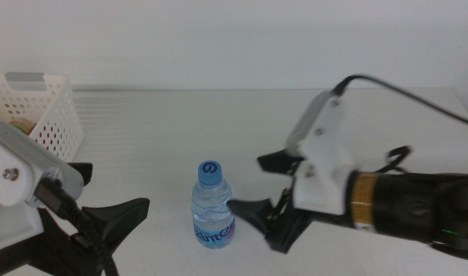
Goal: Use arms to grab the bottles and put them into the dustbin to the left of the table.
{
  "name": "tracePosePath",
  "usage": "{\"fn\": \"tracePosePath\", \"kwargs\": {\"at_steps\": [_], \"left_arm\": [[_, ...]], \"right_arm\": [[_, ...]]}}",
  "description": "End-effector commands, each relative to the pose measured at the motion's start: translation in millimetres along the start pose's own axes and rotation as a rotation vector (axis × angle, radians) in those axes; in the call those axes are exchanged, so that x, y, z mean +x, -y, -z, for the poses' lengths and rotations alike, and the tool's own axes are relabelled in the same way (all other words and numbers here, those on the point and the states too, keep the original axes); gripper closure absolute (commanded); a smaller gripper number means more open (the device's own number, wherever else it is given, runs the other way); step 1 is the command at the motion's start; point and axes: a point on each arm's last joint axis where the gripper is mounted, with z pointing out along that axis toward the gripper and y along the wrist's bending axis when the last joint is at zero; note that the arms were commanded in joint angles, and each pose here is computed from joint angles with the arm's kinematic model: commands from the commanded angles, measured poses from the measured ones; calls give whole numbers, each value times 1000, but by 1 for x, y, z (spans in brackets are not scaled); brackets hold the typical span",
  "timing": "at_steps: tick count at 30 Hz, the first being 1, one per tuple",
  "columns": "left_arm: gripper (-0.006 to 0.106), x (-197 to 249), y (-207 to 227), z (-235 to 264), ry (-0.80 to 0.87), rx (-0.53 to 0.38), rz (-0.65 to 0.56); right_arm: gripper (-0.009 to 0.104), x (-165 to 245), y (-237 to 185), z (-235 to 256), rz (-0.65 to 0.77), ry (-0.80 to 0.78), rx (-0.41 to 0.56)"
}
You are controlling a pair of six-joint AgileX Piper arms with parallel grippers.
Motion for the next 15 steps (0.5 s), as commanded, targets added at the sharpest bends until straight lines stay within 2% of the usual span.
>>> {"fn": "tracePosePath", "kwargs": {"at_steps": [1, 12, 15], "left_arm": [[12, -15, 1, 4, 100, 7, 10], [12, -15, 1, 4, 100, 7, 10], [12, -15, 1, 4, 100, 7, 10]], "right_arm": [[11, -28, -2, 25, 5, 116, 22], [11, -63, -4, 97, 20, 229, 221], [11, -60, -3, 117, -41, 230, 300]]}}
